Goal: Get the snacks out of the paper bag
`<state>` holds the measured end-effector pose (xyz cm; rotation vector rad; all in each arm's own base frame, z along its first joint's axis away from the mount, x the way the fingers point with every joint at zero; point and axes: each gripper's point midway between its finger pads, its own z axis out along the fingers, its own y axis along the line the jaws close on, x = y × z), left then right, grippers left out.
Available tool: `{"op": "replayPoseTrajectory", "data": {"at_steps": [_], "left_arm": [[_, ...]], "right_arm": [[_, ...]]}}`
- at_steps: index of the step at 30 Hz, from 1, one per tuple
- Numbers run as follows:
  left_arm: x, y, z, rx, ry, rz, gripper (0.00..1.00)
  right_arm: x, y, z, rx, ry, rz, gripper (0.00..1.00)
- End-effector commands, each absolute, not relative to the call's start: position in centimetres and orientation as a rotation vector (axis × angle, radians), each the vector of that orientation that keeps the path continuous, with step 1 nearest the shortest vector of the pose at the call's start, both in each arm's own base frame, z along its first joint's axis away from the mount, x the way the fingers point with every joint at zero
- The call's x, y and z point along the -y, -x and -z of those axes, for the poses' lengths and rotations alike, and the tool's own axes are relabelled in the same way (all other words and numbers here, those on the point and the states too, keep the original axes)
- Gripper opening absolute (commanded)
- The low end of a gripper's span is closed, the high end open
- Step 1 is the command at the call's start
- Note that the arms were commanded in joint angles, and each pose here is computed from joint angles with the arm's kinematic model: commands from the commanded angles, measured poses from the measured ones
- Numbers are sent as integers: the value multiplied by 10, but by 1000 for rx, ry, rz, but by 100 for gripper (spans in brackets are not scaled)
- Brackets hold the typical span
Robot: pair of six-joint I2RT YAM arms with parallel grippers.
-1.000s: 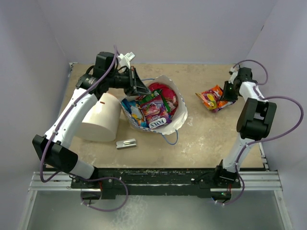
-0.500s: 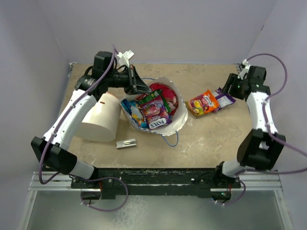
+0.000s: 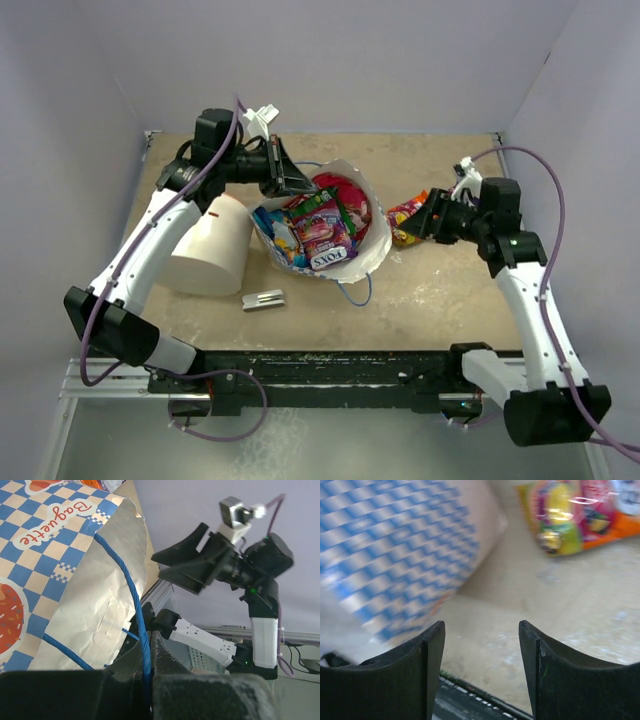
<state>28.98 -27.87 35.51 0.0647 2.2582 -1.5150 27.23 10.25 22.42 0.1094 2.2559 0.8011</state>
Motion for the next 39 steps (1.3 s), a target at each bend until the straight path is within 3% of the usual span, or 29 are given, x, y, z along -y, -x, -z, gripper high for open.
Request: {"op": "replayPoseTrajectory", "data": {"at_steps": [1, 4, 12, 29, 39], "left_arm": [[278, -275, -384, -2154, -141, 1563, 0], [278, -274, -385, -2144, -149, 1568, 0], [280, -272, -397, -2099, -191, 1592, 0], [281, -261, -437, -1889, -298, 1650, 0], [284, -264, -432, -1911, -289, 1665, 0]], "right_arm": [[-156, -261, -313, -2060, 48, -956, 63], [-191, -256, -341, -2021, 166, -981, 63], [-272, -249, -345, -1935, 391, -824, 59], [-291, -304, -214, -1966, 333, -314, 60], [-273, -301, -160, -2126, 185, -184, 58]]}}
